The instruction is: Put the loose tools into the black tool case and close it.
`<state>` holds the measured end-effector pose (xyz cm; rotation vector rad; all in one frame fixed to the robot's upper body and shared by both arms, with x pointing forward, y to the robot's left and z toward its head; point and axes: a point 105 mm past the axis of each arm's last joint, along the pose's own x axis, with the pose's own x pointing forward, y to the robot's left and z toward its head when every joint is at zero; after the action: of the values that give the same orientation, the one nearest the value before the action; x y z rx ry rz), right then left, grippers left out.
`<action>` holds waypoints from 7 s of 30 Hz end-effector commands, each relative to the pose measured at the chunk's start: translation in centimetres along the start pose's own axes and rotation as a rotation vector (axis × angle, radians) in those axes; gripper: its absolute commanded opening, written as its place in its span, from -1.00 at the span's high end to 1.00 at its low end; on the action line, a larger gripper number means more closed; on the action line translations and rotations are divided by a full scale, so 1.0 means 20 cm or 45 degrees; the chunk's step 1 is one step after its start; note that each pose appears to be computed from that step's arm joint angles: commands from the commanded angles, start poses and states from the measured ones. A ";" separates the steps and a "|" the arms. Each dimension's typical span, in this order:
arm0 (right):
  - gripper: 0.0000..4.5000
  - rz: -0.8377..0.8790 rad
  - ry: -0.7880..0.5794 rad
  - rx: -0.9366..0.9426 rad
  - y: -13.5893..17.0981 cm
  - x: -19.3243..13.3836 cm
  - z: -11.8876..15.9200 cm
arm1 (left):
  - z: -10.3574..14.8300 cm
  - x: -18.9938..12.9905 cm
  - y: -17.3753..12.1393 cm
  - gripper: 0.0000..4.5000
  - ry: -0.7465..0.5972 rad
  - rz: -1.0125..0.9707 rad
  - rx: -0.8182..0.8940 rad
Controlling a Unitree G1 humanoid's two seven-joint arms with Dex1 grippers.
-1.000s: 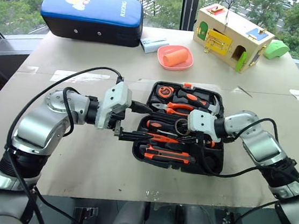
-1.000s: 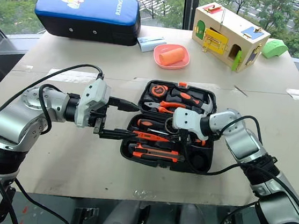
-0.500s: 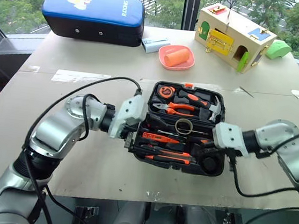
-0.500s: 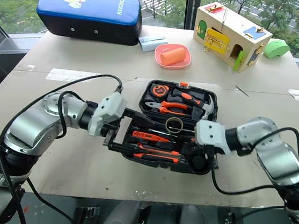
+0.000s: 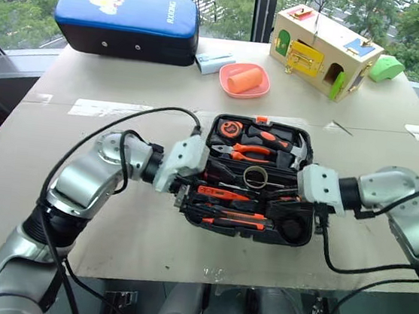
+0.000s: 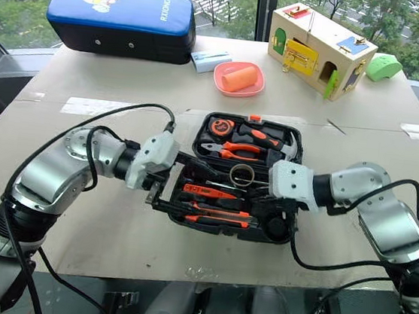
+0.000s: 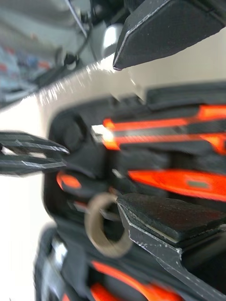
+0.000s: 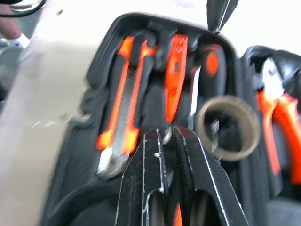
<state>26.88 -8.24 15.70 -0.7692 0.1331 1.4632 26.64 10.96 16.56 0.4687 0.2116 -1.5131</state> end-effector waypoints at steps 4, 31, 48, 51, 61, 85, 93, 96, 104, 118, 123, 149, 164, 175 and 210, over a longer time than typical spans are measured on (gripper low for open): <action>0.73 -0.040 0.023 -0.021 -0.12 0.11 -0.03 | 0.03 -0.05 0.00 -1.00 -0.005 0.074 0.040; 0.98 0.158 0.084 -0.015 0.12 -0.08 -0.02 | 0.06 0.07 -0.08 -1.00 -0.060 -0.074 0.063; 0.98 0.248 0.313 0.021 0.29 -0.15 -0.20 | 0.10 0.15 -0.09 -1.00 -0.103 -0.166 0.102; 0.98 0.285 0.327 0.029 0.31 -0.17 -0.20 | 0.11 0.15 -0.09 -1.00 -0.107 -0.167 0.105; 0.00 0.334 0.335 0.031 0.32 -0.18 -0.20 | 0.12 0.14 -0.08 -1.00 -0.110 -0.143 0.113; 0.99 -0.316 0.362 0.372 -0.04 -0.47 -0.61 | -0.34 -0.27 0.16 0.93 0.093 0.540 -0.262; 1.00 -0.148 0.259 0.162 -0.04 -0.30 -0.54 | -0.39 -0.08 0.18 0.97 0.138 0.418 -0.239; 1.00 -0.071 0.203 0.082 -0.02 -0.26 -0.48 | -0.39 -0.06 0.13 0.97 0.154 0.373 -0.251; 1.00 0.114 0.140 0.000 0.13 -0.26 -0.40 | -0.32 -0.01 -0.03 0.97 0.062 0.235 -0.297; 1.00 0.023 0.402 -0.003 0.08 -0.38 -0.58 | -0.44 -0.20 -0.01 0.97 0.229 0.372 -0.315; 1.00 -0.065 0.409 -0.041 -0.03 -0.36 -0.58 | -0.41 -0.18 0.08 0.97 0.175 0.454 -0.321; 1.00 -0.033 0.375 -0.054 0.11 -0.36 -0.52 | -0.38 -0.04 -0.12 0.97 0.149 0.298 -0.391; -0.97 -0.521 0.188 1.011 -0.04 -0.58 -0.57 | -0.43 -0.35 0.17 -0.98 -0.111 0.782 -1.137; -0.97 -0.694 -0.062 1.481 -0.26 -0.37 -0.50 | -0.34 -0.11 0.33 -0.98 -0.187 0.767 -1.330; 1.00 -1.129 -0.243 0.355 -0.44 -0.45 -0.20 | 0.03 -0.09 0.38 0.98 -0.527 0.928 -0.459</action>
<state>35.71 -18.49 17.51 -0.2528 0.0659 0.6229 34.72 13.73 16.52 -0.1552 0.1282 -0.7239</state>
